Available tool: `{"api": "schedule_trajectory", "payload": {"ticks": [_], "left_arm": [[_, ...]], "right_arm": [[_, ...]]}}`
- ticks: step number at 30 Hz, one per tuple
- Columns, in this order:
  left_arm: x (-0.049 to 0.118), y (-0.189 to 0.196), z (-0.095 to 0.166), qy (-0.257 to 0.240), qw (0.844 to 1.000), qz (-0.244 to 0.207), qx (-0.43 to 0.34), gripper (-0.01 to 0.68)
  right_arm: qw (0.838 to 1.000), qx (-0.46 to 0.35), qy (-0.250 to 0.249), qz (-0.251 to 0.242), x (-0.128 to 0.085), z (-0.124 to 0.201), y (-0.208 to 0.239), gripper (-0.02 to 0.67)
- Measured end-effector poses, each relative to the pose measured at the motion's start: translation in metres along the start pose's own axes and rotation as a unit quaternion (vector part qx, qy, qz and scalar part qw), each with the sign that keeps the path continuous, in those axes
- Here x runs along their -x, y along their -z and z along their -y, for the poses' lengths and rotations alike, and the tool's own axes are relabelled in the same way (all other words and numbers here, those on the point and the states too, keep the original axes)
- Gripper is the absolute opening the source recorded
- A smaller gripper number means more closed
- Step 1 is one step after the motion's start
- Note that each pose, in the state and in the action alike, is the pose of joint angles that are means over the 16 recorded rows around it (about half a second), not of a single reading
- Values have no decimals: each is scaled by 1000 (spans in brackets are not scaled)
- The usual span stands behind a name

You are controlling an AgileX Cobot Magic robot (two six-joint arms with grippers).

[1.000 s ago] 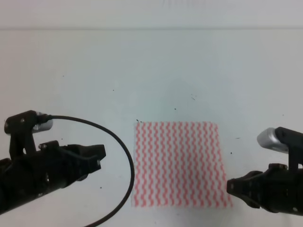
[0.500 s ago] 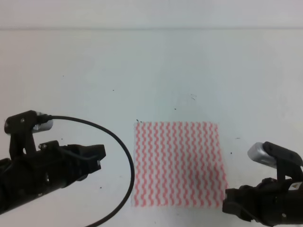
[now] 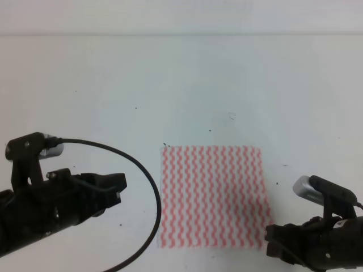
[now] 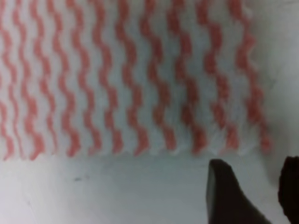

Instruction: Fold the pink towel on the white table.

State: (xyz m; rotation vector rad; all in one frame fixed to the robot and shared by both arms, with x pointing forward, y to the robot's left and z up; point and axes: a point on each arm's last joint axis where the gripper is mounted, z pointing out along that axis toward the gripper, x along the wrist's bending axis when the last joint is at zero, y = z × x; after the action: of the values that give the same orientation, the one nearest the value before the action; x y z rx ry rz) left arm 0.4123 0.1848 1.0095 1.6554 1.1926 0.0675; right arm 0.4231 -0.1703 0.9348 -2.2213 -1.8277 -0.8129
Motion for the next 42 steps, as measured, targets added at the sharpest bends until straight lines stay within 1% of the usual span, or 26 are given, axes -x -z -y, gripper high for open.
{"api": "schedule_trajectory", "payload": {"ticks": [13,25,31,38,42], "left_arm": [[-1,-4,2,5,1000,2,-10,-6],[-3,-7,4,7,1000,2,-19,-7],[-1,-7,4,7,1000,13,-21,-6],[0,-7,5,1,999,22,-23,-6],[1,-6,6,-19,999,23,-27,-6]], "right_arm": [[1000,-1,-20,22,5,-4,-16,243],[999,-9,-21,24,1,-10,-25,233],[999,-27,-8,26,0,-10,-28,188],[999,-39,4,29,0,-8,-29,82],[999,-42,9,30,1,-7,-28,28]]}}
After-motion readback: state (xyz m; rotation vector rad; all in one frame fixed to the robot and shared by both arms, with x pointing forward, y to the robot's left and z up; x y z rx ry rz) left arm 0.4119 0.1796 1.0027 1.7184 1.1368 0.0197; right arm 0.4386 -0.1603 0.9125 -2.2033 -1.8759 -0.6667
